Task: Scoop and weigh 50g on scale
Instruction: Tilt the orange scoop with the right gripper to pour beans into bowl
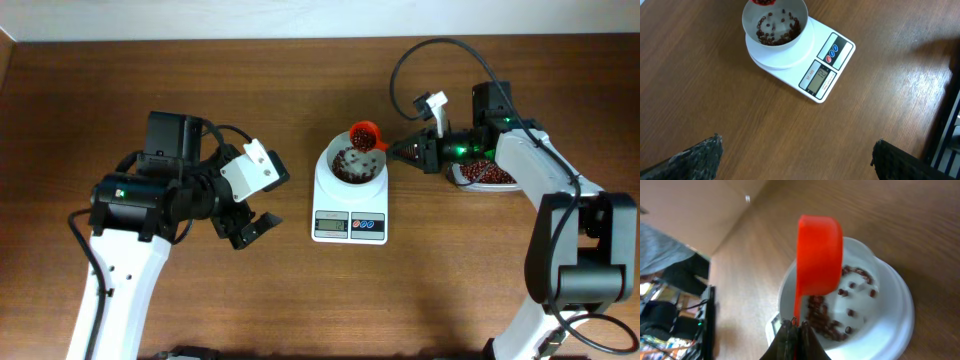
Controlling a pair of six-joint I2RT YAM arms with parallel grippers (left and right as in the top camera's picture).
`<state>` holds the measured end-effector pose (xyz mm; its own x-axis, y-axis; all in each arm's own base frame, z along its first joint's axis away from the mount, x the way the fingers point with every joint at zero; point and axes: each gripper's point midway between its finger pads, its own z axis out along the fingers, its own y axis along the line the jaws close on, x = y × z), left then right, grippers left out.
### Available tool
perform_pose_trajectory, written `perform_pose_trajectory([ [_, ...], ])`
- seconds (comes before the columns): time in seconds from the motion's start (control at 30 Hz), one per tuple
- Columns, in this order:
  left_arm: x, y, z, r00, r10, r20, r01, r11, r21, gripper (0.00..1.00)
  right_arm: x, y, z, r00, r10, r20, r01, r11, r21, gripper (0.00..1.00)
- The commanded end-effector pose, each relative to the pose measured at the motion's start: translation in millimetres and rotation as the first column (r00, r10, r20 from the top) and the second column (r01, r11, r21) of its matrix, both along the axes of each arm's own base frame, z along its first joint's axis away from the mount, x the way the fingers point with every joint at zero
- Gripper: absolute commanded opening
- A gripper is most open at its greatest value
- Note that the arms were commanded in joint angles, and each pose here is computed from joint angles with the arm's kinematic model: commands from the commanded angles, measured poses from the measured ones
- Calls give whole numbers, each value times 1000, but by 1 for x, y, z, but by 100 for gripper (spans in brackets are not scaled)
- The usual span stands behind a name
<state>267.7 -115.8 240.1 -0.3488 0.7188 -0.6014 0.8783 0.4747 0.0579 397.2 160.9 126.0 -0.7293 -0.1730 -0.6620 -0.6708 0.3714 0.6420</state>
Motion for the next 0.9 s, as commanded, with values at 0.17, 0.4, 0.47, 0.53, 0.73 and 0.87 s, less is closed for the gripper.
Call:
perform_pose_trajectory([
  [0.17,-1,-1,2,1000,2,2,-2,1000,-6,99,-4,10,6,999,42,28,-43,998,43,4],
  [0.4,-1,-1,2,1000,2,2,-2,1000,-6,99,1,5,-3,1000,-6,-24,6,1000,-6,4],
  [0.47,-1,-1,2,1000,2,2,-2,1000,-6,99,8,0,-11,993,-77,-90,72,996,-56,4],
  [0.53,-1,-1,2,1000,2,2,-2,1000,-6,99,-2,8,3,999,6,-41,-4,999,36,4],
  [0.73,0,-1,2,1000,2,2,-2,1000,-5,99,3,3,-7,996,-48,-80,46,999,-28,4],
  [0.87,-1,-1,2,1000,2,2,-2,1000,-6,99,13,-5,-18,974,-154,-167,139,985,-98,4],
])
